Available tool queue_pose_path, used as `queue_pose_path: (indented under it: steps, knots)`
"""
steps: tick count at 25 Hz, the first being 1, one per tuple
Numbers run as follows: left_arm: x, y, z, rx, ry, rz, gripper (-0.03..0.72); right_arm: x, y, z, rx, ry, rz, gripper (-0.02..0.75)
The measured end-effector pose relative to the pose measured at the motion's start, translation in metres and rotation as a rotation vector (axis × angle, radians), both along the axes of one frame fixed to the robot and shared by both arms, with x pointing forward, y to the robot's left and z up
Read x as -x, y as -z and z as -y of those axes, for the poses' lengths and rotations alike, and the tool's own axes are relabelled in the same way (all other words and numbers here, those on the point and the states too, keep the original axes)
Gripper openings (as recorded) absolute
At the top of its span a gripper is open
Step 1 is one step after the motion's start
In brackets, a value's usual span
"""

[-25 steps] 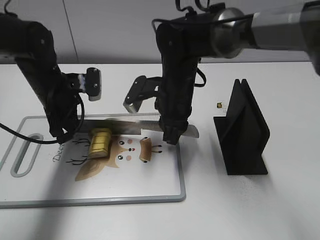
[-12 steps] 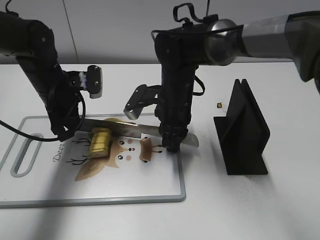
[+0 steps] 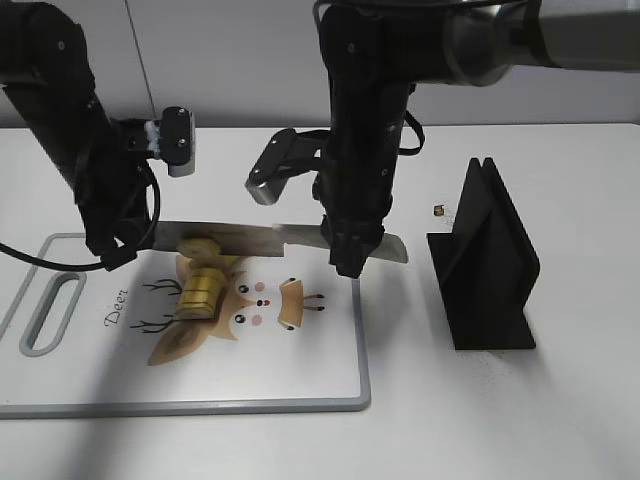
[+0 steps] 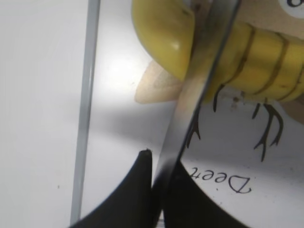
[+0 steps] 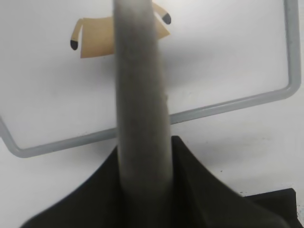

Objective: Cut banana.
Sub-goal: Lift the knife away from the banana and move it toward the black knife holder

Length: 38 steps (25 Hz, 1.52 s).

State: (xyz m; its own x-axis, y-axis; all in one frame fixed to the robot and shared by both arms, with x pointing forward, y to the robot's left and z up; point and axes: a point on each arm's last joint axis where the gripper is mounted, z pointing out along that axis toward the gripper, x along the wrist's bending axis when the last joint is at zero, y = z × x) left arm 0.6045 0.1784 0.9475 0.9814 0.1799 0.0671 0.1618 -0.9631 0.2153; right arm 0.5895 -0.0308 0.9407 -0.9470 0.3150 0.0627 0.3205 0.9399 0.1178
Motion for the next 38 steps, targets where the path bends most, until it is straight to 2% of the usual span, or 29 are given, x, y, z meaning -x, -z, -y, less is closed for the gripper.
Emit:
queue_pose_path:
  steps: [6, 14, 21, 25, 27, 28, 33, 35, 38]
  knots:
    - [0.007, -0.023, -0.002, -0.001, 0.009, 0.024, 0.031, 0.003, -0.019, 0.001, -0.022, -0.006, 0.024, 0.174]
    - [0.032, -0.070, -0.005, 0.024, 0.023, 0.018, 0.019, 0.019, -0.068, 0.008, -0.060, -0.057, 0.061, 0.176]
    - [0.057, -0.120, -0.011, 0.064, 0.029, 0.116, 0.015, 0.031, -0.109, 0.015, -0.118, -0.095, 0.131, 0.175]
    - [0.064, -0.134, -0.012, 0.083, 0.024, 0.150, 0.038, 0.034, -0.118, 0.017, -0.134, -0.106, 0.147, 0.174]
    - [0.065, -0.136, -0.012, 0.096, 0.009, 0.162, 0.102, 0.035, -0.118, 0.016, -0.138, -0.106, 0.140, 0.171]
    - [0.065, -0.138, -0.012, 0.109, -0.002, 0.176, 0.161, 0.035, -0.118, 0.016, -0.141, -0.106, 0.133, 0.167]
    - [0.066, -0.147, -0.010, 0.153, -0.024, 0.226, 0.534, 0.036, -0.119, 0.015, -0.153, -0.107, 0.129, 0.160]
    - [0.065, -0.152, -0.010, 0.167, -0.048, 0.269, 0.607, 0.036, -0.119, 0.015, -0.151, -0.107, 0.131, 0.160]
    - [0.065, -0.161, -0.013, 0.167, -0.085, 0.327, 0.636, 0.036, -0.119, 0.015, -0.154, -0.107, 0.129, 0.160]
